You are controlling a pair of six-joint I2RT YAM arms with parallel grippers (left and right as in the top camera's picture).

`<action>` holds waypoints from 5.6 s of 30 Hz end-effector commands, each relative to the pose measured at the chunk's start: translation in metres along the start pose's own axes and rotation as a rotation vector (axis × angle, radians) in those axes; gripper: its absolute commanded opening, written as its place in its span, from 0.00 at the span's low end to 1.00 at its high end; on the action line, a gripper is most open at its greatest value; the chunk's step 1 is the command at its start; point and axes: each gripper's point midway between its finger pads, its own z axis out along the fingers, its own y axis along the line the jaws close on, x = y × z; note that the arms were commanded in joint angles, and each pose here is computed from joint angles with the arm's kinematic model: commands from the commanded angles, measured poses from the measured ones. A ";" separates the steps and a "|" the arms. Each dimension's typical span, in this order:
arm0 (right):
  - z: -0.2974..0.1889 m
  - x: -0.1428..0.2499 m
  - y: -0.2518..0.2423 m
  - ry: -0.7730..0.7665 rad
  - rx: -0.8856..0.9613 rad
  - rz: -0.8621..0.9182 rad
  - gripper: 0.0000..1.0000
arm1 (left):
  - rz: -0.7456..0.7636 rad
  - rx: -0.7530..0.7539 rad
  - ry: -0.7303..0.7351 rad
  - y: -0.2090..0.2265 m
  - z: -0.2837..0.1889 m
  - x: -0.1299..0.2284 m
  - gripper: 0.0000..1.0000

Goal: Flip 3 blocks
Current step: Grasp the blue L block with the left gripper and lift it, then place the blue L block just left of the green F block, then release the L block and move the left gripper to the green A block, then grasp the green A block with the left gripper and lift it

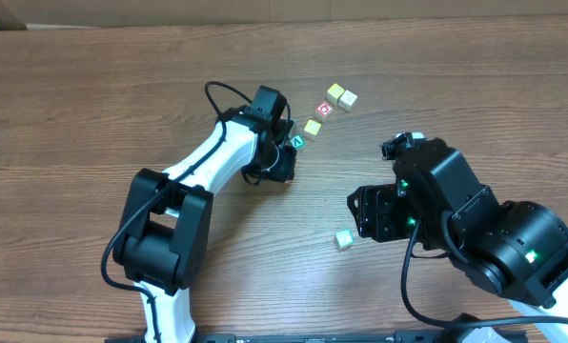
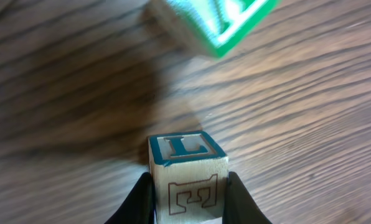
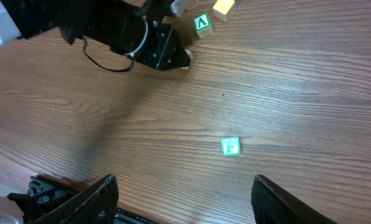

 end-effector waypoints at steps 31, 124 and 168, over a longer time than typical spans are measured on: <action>0.028 0.027 -0.058 0.033 0.276 0.160 0.68 | -0.138 -0.003 0.063 -0.079 -0.022 0.128 0.05; 0.038 0.044 -0.055 0.104 0.250 0.193 0.76 | -0.106 0.098 -0.320 -0.098 -0.049 0.090 0.63; 0.040 0.043 -0.049 0.114 0.217 0.151 0.77 | -0.226 -0.040 -0.146 -0.024 -0.009 -0.080 0.59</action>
